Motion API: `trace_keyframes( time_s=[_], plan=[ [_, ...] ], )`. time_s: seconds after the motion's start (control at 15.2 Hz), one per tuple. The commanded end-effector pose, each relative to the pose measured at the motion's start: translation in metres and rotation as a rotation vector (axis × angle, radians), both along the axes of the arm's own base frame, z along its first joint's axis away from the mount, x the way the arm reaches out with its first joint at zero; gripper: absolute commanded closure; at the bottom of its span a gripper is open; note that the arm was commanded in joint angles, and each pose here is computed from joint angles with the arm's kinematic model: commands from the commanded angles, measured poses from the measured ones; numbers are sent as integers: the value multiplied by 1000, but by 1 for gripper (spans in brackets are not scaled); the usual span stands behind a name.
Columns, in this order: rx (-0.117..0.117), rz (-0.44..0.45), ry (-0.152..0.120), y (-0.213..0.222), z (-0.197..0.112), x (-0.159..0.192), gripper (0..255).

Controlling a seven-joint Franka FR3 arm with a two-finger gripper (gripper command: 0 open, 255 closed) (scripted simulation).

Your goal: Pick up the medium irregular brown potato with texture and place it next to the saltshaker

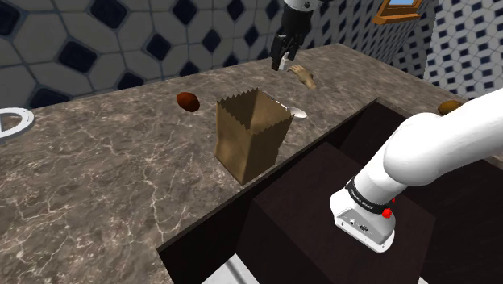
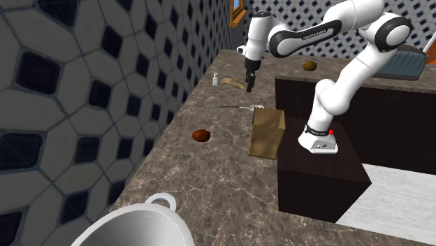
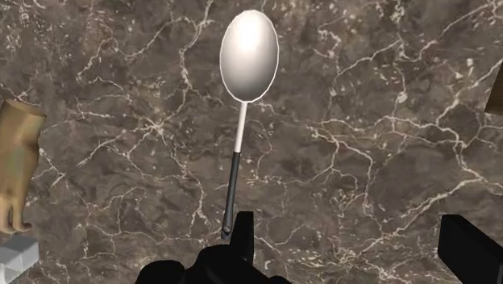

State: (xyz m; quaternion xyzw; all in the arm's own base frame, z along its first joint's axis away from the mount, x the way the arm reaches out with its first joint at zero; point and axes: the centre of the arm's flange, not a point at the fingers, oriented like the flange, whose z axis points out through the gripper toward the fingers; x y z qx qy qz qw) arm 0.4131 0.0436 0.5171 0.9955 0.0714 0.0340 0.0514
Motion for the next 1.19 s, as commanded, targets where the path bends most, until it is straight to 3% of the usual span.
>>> trace_keyframes(
  time_s=[0.0,1.12],
  plan=[
    [3,22,-4,14,-15,15,0],
    [26,210,-31,152,-110,151,0]
  ],
)
